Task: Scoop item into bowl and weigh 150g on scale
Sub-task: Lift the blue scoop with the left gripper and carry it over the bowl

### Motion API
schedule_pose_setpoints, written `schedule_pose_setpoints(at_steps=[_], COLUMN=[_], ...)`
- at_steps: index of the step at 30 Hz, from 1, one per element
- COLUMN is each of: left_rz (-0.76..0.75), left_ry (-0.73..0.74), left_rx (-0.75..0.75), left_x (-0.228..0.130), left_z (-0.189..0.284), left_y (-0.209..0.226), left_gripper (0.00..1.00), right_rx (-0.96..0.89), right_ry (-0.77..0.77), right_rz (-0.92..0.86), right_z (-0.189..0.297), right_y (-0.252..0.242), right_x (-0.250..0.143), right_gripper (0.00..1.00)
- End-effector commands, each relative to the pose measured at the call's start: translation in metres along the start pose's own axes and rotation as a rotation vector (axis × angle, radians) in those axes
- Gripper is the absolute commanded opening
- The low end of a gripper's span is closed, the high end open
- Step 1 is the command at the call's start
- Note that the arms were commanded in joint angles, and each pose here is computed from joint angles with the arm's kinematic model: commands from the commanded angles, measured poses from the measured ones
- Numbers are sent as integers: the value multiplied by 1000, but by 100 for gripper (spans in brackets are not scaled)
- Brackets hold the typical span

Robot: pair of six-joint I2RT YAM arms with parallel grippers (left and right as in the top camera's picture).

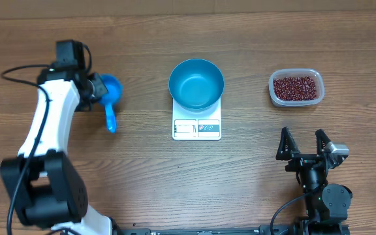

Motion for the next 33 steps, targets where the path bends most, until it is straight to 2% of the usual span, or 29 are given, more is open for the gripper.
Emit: schedule_pose_setpoints(at_steps=[1, 4, 8, 16, 25, 33], left_rz=[364, 462, 467, 455, 736, 671], left_ry=[-207, -218, -197, -18, 255, 200], left_rx=[8, -29, -55, -89, -94, -70], left_x=[31, 30, 23, -4, -42, -61], left_z=[60, 82, 97, 98, 102, 104], left_y=[8, 10, 12, 8, 1, -17], left_gripper=[4, 4, 4, 4, 4, 5], right_rx=[-3, -3, -3, -3, -3, -3], right_ry=[-2, -2, -2, -2, -2, -2], right_rz=[5, 5, 5, 5, 5, 5], right_z=[0, 0, 0, 0, 0, 0], right_y=[-1, -1, -1, -1, -1, -1], right_x=[-2, -2, -2, -2, -2, -2], right_gripper=[100, 100, 100, 100, 100, 100])
Point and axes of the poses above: each gripper's point midway between its finger pads, its own z axis back along the fingers, its own y axis along the line the jaws close on, x = y × z, the point moved 4 cm from there along z, back along the fingers, and after that the axes turned 15 degrees about z, right-handed, at the moved point
